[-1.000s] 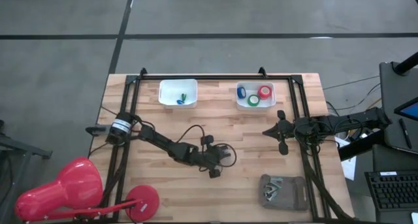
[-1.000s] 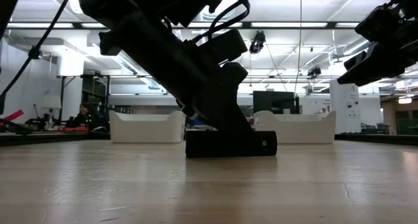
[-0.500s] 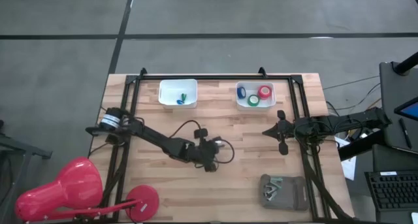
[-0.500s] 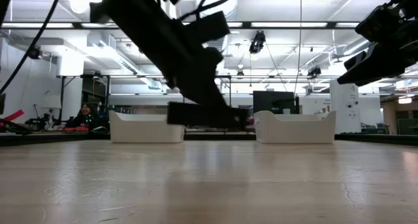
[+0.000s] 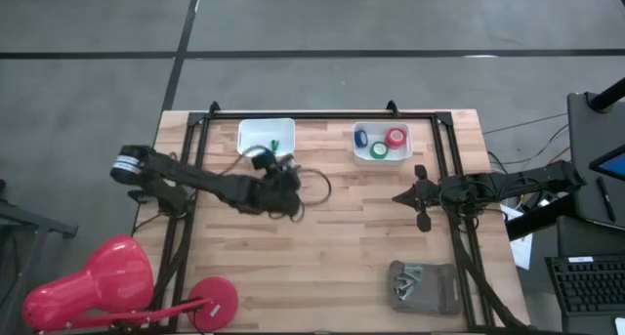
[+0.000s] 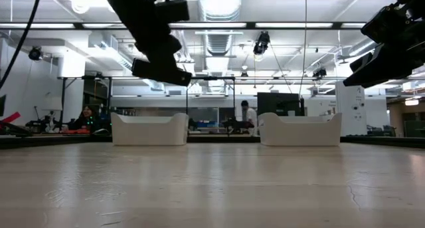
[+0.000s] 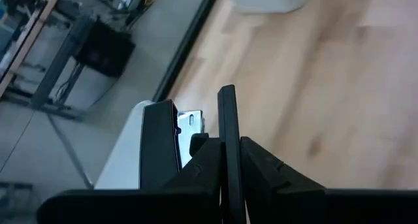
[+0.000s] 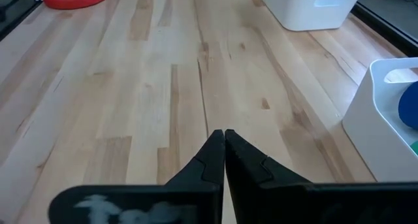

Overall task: Pick and place Stapler, Stapler remover, tape
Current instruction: Put the black stapler into the left white bin

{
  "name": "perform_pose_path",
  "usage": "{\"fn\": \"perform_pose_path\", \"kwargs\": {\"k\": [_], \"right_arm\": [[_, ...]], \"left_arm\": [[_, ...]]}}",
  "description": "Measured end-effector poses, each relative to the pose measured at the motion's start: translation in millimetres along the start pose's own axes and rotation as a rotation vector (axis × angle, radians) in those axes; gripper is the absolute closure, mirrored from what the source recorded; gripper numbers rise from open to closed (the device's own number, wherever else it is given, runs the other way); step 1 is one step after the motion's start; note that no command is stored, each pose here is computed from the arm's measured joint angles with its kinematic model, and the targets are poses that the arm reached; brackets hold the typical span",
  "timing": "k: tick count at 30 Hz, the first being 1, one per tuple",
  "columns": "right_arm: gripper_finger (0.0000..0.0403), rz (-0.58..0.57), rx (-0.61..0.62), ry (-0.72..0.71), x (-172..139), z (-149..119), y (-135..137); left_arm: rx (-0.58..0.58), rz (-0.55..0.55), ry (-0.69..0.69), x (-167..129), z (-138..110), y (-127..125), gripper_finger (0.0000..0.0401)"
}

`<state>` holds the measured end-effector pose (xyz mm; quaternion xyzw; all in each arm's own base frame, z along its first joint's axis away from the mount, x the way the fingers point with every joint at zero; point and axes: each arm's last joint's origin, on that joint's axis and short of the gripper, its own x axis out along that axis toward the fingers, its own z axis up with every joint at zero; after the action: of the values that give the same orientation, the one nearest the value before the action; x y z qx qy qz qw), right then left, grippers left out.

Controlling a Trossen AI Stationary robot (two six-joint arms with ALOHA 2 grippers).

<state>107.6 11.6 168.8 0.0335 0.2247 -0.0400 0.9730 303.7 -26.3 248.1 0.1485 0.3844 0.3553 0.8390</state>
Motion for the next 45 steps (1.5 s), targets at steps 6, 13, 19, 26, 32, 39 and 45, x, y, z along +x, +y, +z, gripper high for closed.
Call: {"fn": "perform_pose_path", "kwargs": {"k": [6, 13, 19, 26, 32, 39, 45], "right_arm": [[0.0394, 0.0, 0.0, 0.0, 0.0, 0.0, 0.0], [0.0394, 0.0, 0.0, 0.0, 0.0, 0.0, 0.0], [0.0394, 0.0, 0.0, 0.0, 0.0, 0.0, 0.0], [0.0394, -0.001, 0.0, 0.0, 0.0, 0.0, 0.0], [0.0394, 0.0, 0.0, 0.0, 0.0, 0.0, 0.0], [0.0394, 0.0, 0.0, 0.0, 0.0, 0.0, 0.0], [0.0394, 0.0, 0.0, 0.0, 0.0, 0.0, 0.0]], "left_arm": [[-0.062, 0.053, 0.079, 24.1, -9.7, 46.6, 0.0351], [-0.127, 0.052, 0.181, 63.2, -26.1, 82.6, 0.0357], [-0.224, 0.037, 0.216, 92.6, -38.4, 114.8, 0.0351], [-0.351, -0.059, 0.197, 115.6, -52.4, 135.5, 0.0353], [-0.358, -0.059, 0.25, 128.3, -65.3, 135.4, 0.0343], [-0.35, -0.058, 0.271, 135.4, -72.7, 130.5, 0.0329], [-0.371, -0.055, 0.264, 133.7, -71.0, 131.8, 0.0334]]}}
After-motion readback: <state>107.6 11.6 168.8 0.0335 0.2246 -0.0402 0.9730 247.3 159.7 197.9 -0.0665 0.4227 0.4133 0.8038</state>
